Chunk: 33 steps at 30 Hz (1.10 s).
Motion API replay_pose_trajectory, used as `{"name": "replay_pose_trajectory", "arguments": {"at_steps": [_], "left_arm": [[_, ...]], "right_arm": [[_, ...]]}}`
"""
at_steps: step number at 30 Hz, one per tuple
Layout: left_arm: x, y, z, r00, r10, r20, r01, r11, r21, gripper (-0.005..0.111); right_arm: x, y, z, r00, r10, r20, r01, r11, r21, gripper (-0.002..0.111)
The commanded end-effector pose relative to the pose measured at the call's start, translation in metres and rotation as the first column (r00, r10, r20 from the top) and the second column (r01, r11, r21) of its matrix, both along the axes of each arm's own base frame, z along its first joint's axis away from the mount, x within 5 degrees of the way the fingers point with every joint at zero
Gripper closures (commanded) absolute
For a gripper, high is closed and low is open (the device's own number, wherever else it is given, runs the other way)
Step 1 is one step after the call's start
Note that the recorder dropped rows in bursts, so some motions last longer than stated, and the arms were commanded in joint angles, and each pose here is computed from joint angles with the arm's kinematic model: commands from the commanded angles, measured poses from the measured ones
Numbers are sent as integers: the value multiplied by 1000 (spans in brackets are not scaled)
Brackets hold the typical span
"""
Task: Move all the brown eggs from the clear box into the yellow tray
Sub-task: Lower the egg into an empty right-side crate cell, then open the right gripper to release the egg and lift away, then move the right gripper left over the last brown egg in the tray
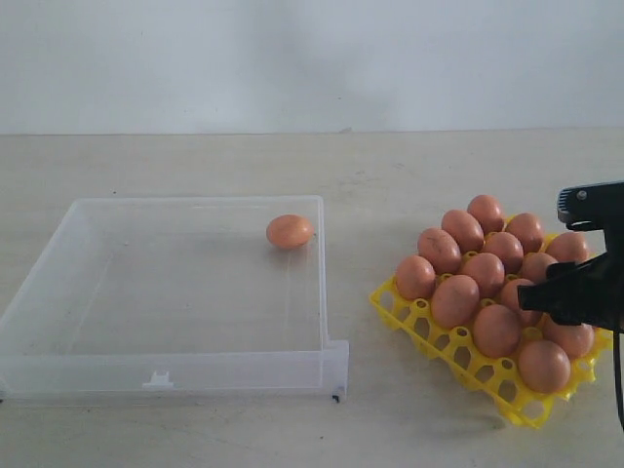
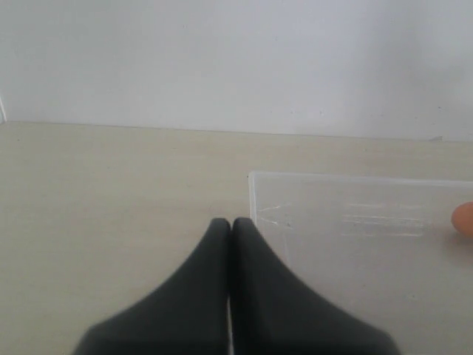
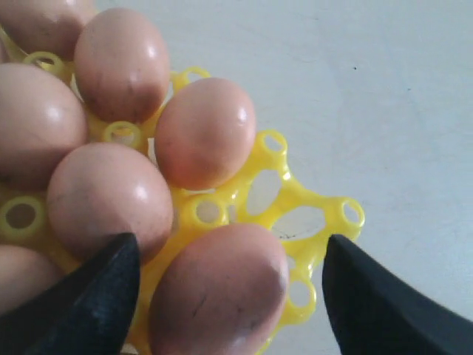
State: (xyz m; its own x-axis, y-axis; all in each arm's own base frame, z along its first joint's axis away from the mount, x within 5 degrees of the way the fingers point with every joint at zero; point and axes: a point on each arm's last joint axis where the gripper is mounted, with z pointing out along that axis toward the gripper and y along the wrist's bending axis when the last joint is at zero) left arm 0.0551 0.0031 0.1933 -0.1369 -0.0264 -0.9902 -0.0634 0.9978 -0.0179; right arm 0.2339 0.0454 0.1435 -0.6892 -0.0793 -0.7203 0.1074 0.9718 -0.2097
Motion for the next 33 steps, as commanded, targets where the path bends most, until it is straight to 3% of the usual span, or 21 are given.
{"name": "replay_pose_trajectory", "arguments": {"at_steps": [1, 9, 21, 26, 28, 33], "left_arm": [[0, 0, -1, 1000, 1, -6, -1, 1000, 2, 111], [0, 0, -1, 1000, 1, -6, -1, 1000, 2, 111], [0, 0, -1, 1000, 1, -6, -1, 1000, 2, 111], [0, 0, -1, 1000, 1, -6, -1, 1000, 2, 111], [0, 0, -1, 1000, 1, -6, -1, 1000, 2, 111], [0, 0, -1, 1000, 1, -6, -1, 1000, 2, 111]], "right_arm": [[-1, 0, -1, 1000, 8, -3, -8, 1000, -4, 41], [1, -3, 6, 999, 11, 46, -9, 999, -47, 41], [-5, -9, 48, 973, -15, 228, 20, 1000, -19, 41], [9, 15, 70, 961, 189, 202, -199, 979, 32, 41], [16, 31, 81, 935, 294, 197, -317, 943, 99, 42], [32, 70, 127, 828, 498, 260, -557, 783, 277, 61]]}}
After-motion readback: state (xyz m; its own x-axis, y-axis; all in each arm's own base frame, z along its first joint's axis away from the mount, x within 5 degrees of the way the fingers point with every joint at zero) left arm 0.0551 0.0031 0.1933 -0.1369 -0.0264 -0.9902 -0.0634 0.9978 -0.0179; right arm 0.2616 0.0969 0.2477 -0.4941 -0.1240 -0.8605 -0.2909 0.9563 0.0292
